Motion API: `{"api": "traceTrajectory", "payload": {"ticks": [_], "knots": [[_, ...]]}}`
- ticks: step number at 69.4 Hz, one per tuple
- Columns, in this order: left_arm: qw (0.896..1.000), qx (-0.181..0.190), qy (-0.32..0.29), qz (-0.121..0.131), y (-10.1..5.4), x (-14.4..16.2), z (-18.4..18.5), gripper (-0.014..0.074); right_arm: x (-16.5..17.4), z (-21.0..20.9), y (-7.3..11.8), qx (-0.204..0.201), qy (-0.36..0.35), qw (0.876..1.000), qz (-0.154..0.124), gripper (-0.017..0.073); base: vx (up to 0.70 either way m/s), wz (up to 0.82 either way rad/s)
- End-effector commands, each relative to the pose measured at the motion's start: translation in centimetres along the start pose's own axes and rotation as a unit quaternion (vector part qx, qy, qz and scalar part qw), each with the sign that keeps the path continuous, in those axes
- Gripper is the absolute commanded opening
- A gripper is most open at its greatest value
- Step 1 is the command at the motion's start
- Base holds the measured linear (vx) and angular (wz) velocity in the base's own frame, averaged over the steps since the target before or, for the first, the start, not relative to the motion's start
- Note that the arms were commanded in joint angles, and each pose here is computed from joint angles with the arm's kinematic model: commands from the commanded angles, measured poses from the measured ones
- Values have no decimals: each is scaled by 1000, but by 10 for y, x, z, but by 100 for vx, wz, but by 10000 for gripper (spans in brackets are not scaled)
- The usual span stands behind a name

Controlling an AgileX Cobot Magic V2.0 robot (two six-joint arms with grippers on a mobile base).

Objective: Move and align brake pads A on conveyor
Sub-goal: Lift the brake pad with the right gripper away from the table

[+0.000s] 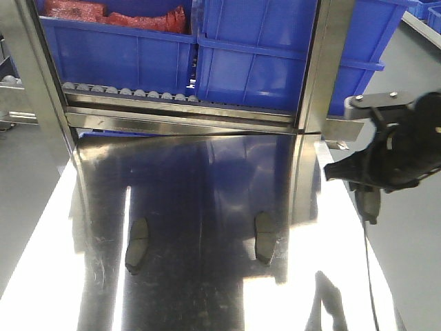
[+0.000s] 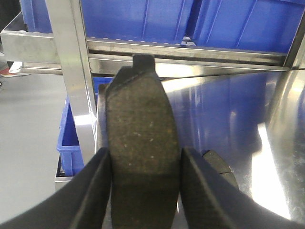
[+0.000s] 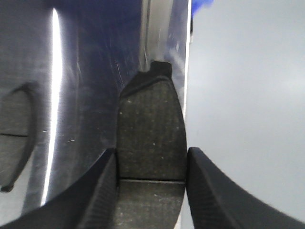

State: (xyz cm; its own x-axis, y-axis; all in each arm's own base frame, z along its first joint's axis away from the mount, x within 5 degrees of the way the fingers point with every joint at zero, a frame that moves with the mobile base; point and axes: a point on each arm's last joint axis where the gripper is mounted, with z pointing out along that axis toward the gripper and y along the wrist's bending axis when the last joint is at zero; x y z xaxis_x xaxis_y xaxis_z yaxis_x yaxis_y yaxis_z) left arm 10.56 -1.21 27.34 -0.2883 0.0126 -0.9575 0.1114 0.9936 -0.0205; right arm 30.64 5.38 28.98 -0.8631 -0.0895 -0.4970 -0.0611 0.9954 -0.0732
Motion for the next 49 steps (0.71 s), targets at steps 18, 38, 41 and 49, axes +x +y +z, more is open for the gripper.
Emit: {"api": "traceTrajectory", "payload": {"ticks": [18, 38, 41, 49], "knots": [[998, 0, -64, -6, 0, -18, -3, -6, 49, -101, -19, -20, -231, 973, -7, -4, 0, 0], [998, 0, -64, -6, 0, -18, -3, -6, 113, -132, -25, -41, -375, 926, -13, -4, 0, 0], [998, 0, -64, -6, 0, -18, -3, -6, 123, -132, -25, -44, -390, 920, -13, -4, 0, 0], [998, 0, -64, -6, 0, -18, -3, -6, 145, -135, -26, -51, -438, 898, -13, -4, 0, 0]]}}
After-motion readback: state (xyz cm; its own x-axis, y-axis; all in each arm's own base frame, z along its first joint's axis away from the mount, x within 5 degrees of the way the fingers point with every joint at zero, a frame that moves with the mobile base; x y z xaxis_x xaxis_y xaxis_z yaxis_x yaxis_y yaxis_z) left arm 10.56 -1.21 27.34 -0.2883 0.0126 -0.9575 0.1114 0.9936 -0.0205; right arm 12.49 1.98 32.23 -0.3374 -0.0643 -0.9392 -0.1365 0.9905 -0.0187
